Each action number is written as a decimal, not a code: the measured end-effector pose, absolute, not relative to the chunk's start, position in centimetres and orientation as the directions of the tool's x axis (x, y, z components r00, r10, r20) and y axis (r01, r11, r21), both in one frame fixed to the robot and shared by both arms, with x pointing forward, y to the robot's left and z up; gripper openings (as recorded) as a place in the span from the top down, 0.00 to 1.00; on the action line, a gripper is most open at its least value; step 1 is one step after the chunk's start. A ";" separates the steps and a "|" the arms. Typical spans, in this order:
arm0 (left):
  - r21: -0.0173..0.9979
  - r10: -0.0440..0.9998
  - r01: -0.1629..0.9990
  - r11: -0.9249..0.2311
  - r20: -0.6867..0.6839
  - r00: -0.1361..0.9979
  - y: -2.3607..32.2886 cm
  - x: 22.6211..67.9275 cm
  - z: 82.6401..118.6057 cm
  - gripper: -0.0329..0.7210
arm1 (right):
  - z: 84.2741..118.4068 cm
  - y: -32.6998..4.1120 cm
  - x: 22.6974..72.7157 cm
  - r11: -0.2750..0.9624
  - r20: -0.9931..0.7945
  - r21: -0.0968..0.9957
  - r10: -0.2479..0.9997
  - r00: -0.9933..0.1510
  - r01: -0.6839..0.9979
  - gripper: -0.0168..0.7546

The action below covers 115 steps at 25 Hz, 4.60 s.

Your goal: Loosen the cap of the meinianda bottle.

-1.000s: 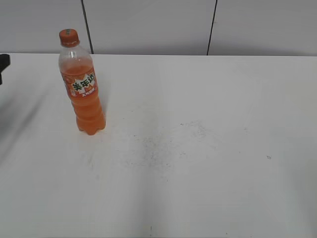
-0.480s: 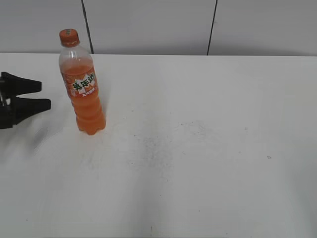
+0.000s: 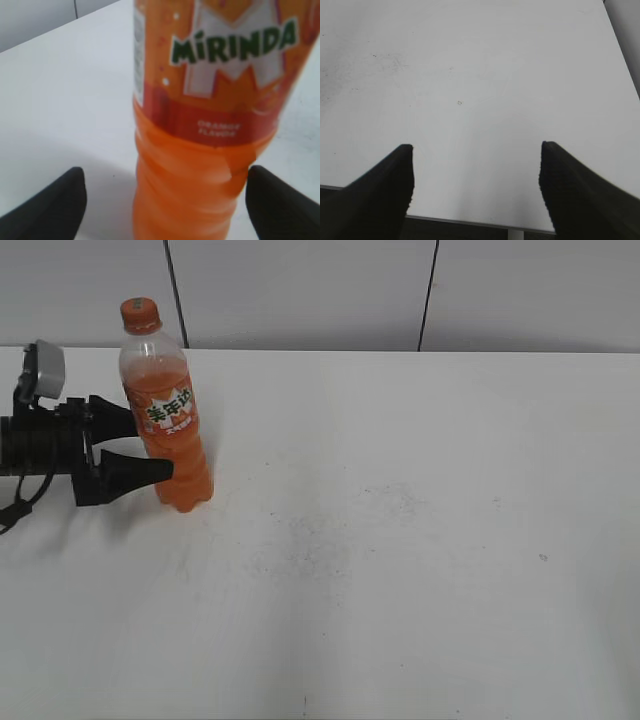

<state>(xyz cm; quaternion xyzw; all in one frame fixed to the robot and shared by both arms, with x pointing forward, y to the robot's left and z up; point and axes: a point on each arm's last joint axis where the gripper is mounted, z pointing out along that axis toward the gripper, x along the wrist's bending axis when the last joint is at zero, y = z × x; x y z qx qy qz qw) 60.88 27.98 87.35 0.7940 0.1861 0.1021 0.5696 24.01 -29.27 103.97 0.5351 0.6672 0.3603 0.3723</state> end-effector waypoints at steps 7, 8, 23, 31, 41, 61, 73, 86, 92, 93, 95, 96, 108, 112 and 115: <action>0.952 0.390 0.143 -0.269 -0.027 0.920 25.6 61.8 87.9 0.19 | 104.0 -29.3 24.0 0.167 -0.110 0.879 0.982 -0.151 0.446 0.22; 0.953 0.390 0.143 -0.267 -0.029 0.920 25.4 61.9 88.0 0.21 | 104.0 -29.3 24.0 0.167 -0.110 0.879 0.982 -0.151 0.446 0.22; 0.956 0.324 0.125 -0.267 -0.033 0.946 22.4 61.4 88.0 0.42 | 104.0 -29.3 24.0 0.167 -0.110 0.879 0.982 -0.151 0.446 0.22; 0.970 0.261 0.066 -0.233 -0.003 0.965 13.3 60.0 88.5 0.42 | 104.0 -29.1 24.0 0.157 -0.095 0.882 0.983 -0.160 0.444 0.22; 0.969 0.258 0.014 -0.248 0.052 0.965 3.6 56.1 88.4 0.42 | 104.3 -29.1 23.8 0.157 -0.093 0.882 0.982 -0.163 0.444 0.22; 0.972 0.270 0.053 -0.230 0.012 0.963 3.3 55.9 86.8 0.42 | 115.2 -28.3 39.3 0.164 0.029 0.567 0.975 -0.219 0.807 0.45; 0.972 0.272 0.060 -0.226 0.004 0.962 3.3 55.9 86.8 0.42 | 115.7 -19.7 52.7 0.390 0.079 0.489 0.871 -0.484 0.781 0.46; 0.972 0.272 0.061 -0.226 0.003 0.962 3.3 55.9 86.8 0.42 | 111.2 -9.8 56.0 0.483 0.111 0.381 0.823 -0.558 0.788 0.46; 0.972 0.273 0.063 -0.227 0.001 0.962 3.3 56.0 86.8 0.42 | 110.1 -9.5 56.6 0.488 0.109 0.351 0.827 -0.552 0.799 0.46; 0.972 0.273 0.063 -0.227 0.001 0.962 3.3 56.0 86.8 0.42 | 110.0 -9.5 56.6 0.488 0.109 0.349 0.827 -0.552 0.800 0.46; 0.972 0.273 0.063 -0.227 0.001 0.962 3.3 56.0 86.8 0.42 | 110.0 -9.5 56.6 0.488 0.109 0.348 0.827 -0.552 0.800 0.48; 0.972 0.273 0.064 -0.228 0.001 0.962 3.3 56.0 86.8 0.42 | 110.0 -9.5 56.6 0.489 0.109 0.349 0.826 -0.553 0.799 0.51; 0.972 0.275 0.066 -0.227 -0.001 0.962 3.3 56.0 86.8 0.42 | 110.0 -9.3 56.6 0.849 -0.077 0.364 0.437 -0.896 0.383 0.62; 0.971 0.274 0.065 -0.228 0.000 0.962 3.3 56.0 86.8 0.42 | 110.0 -9.3 56.5 0.947 -0.190 0.317 0.115 -0.975 0.050 0.62; 0.971 0.272 0.064 -0.229 0.001 0.962 3.3 55.9 86.8 0.42 | 110.0 -9.3 56.5 0.954 -0.215 0.297 0.027 -0.976 -0.040 0.62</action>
